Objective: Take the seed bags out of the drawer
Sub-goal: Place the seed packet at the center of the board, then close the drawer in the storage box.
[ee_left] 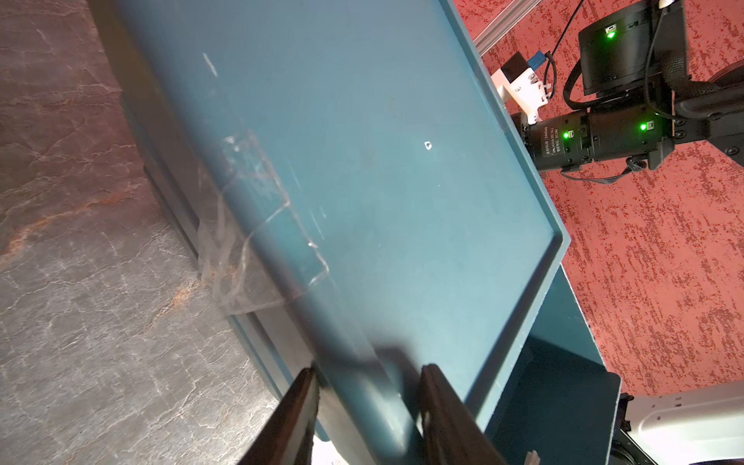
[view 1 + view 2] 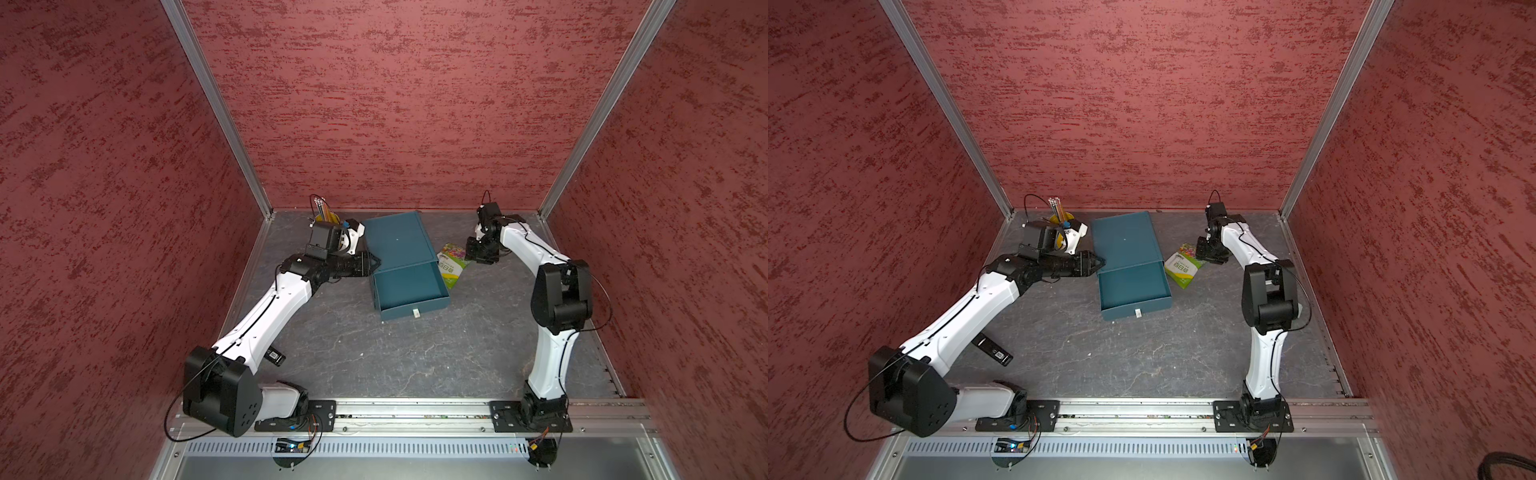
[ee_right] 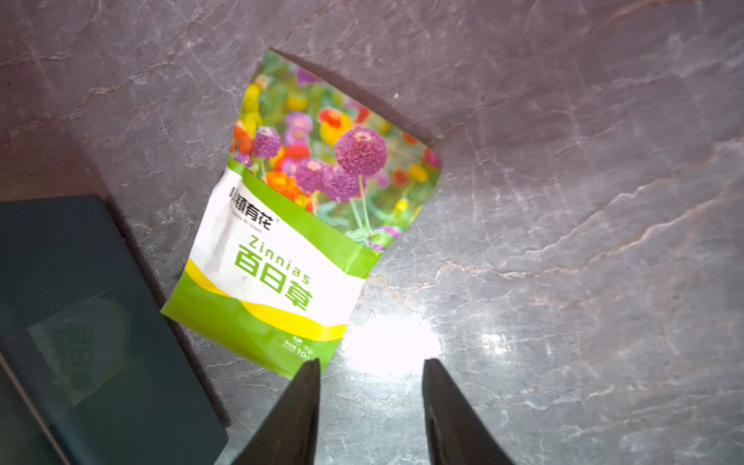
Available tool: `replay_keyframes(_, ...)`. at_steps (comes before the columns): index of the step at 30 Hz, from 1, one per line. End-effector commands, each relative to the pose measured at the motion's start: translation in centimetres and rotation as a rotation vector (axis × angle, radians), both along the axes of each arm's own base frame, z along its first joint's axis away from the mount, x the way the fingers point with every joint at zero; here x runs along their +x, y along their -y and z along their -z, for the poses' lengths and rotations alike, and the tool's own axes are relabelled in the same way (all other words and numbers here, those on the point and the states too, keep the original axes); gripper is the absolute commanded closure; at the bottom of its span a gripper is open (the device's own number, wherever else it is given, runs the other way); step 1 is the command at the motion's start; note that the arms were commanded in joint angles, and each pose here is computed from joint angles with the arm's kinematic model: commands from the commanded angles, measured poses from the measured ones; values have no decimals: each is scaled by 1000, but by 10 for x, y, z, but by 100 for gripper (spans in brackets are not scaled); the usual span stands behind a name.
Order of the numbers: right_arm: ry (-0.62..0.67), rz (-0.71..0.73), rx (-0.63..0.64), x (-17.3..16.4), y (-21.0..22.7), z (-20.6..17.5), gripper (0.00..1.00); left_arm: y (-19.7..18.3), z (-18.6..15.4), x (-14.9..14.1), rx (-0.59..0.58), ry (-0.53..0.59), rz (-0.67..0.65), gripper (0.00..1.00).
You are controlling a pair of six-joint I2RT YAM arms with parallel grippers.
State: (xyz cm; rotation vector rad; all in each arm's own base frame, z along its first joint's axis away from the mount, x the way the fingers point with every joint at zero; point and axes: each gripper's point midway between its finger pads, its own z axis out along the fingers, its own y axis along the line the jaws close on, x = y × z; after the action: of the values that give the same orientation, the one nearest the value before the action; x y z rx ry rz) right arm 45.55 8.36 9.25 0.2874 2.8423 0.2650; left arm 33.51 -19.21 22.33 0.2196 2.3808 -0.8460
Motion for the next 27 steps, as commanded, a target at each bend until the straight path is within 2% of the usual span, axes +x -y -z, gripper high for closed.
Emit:
replay_keyframes(1,65,19,2,-3,3,-27,49,-8,51,-14,122,-134,15,56)
replay_keyframes(5,99,6,49,-24,-7,-50,43,-8,51,-13,123,-133,16,56)
replay_keyframes(11,149,-54,111,-72,-36,-88,28,-8,52,-13,126,-132,18,56)
replay_keyframes(13,171,-74,136,-90,-46,-99,23,-8,51,-13,125,-131,18,56)
replay_keyframes(18,250,-123,195,-142,-64,-130,1,-7,51,-13,123,-133,23,57)
replay_keyframes(27,403,-255,258,-220,-104,-164,1,-6,51,-13,125,-135,30,58)
